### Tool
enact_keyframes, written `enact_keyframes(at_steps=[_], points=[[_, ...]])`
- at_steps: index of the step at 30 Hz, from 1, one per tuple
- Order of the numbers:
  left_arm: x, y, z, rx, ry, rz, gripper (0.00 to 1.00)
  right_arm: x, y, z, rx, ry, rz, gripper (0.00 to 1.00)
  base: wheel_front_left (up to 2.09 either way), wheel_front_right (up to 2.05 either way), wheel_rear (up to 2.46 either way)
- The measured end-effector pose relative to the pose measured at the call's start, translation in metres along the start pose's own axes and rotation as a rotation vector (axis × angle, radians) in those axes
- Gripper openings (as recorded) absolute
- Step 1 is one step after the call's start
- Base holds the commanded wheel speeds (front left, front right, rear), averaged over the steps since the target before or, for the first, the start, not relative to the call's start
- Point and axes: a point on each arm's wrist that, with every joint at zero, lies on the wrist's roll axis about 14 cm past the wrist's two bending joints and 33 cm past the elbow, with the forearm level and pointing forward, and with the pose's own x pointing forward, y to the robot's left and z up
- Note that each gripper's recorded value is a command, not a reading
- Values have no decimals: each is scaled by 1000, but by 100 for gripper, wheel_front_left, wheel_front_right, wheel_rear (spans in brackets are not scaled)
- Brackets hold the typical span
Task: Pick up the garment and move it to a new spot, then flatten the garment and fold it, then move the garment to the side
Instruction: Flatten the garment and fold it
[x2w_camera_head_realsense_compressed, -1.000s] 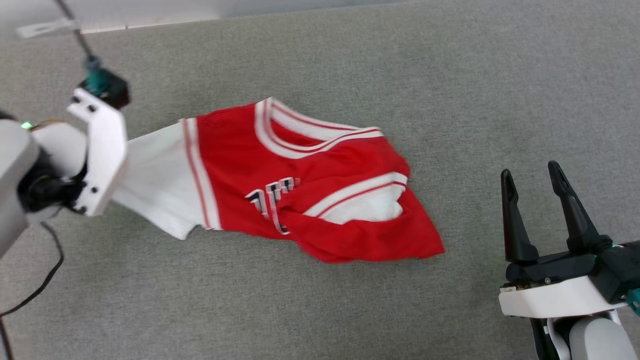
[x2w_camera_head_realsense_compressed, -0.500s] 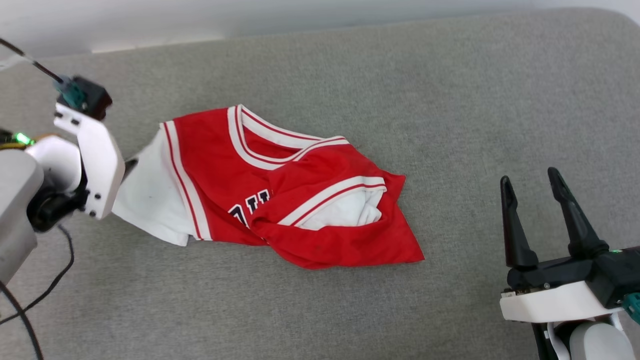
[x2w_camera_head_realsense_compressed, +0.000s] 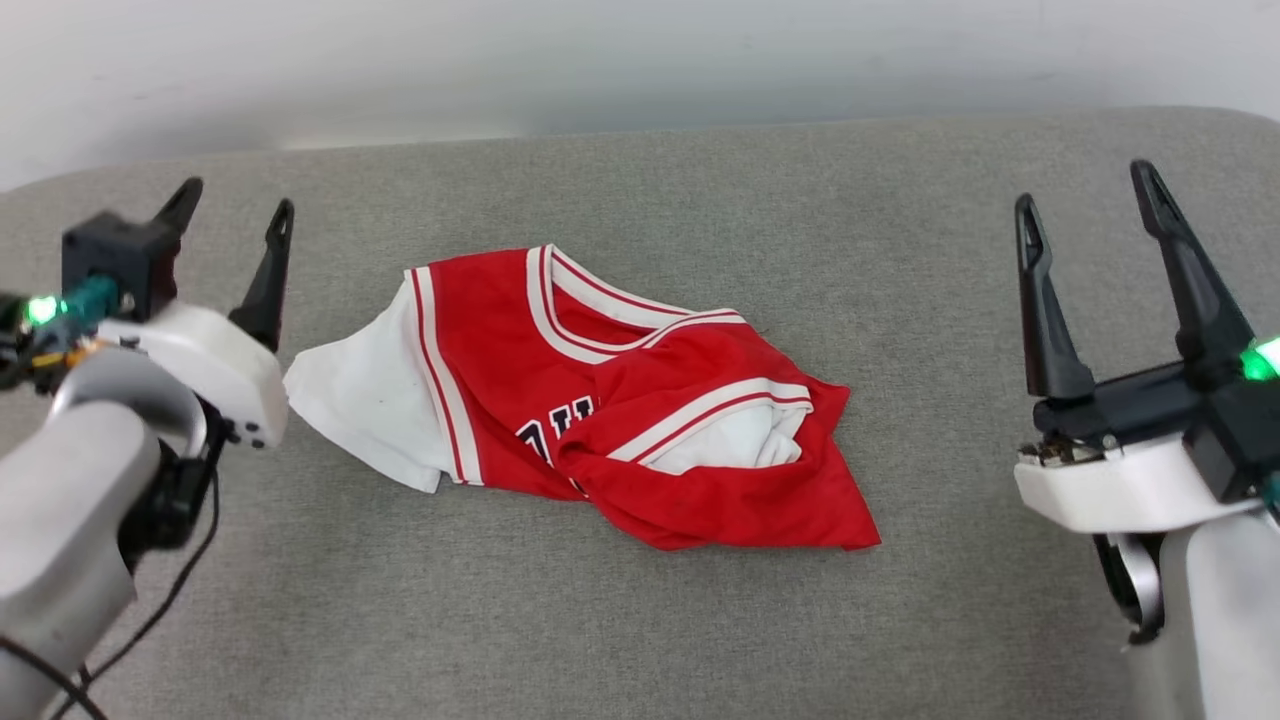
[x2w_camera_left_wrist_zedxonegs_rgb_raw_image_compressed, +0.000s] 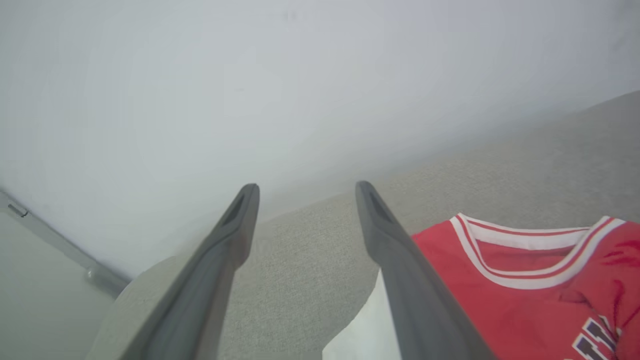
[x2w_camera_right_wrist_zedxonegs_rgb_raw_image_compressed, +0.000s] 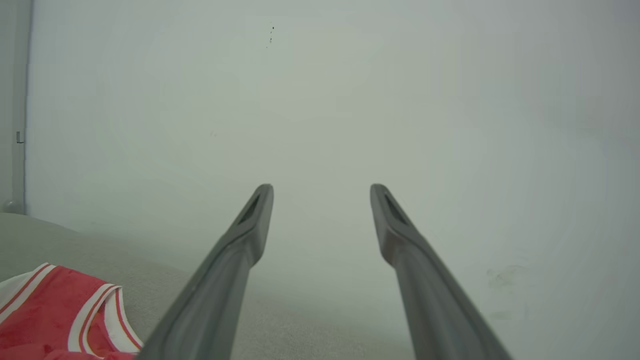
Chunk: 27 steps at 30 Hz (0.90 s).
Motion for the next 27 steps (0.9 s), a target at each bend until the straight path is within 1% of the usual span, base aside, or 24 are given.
enact_keyframes(at_steps=[4,7,10,15,18,20,24,27], points=[[-22,2,-5,-30,-24,96,100,16,11,-3,-31,-5,90,100,0,0,0],[-37,4,6,-46,-82,173,100,26,23,-14,-52,22,174,100,0,0,0],[-57,0,5,-63,-111,233,100,34,36,-33,-55,105,263,100,0,0,0],[-82,-11,-4,-95,-133,291,100,57,57,-43,-79,213,414,100,0,0,0],[-91,-13,-7,-114,-148,334,100,60,73,-59,-46,335,499,100,0,0,0],[-97,-14,-9,-131,-158,362,100,56,83,-75,-65,450,571,100,0,0,0],[-104,-17,-22,-161,-139,403,100,44,100,-105,-48,705,685,100,0,0,0],[-107,-17,-30,-177,-124,435,100,35,103,-126,-58,893,743,100,0,0,0]])
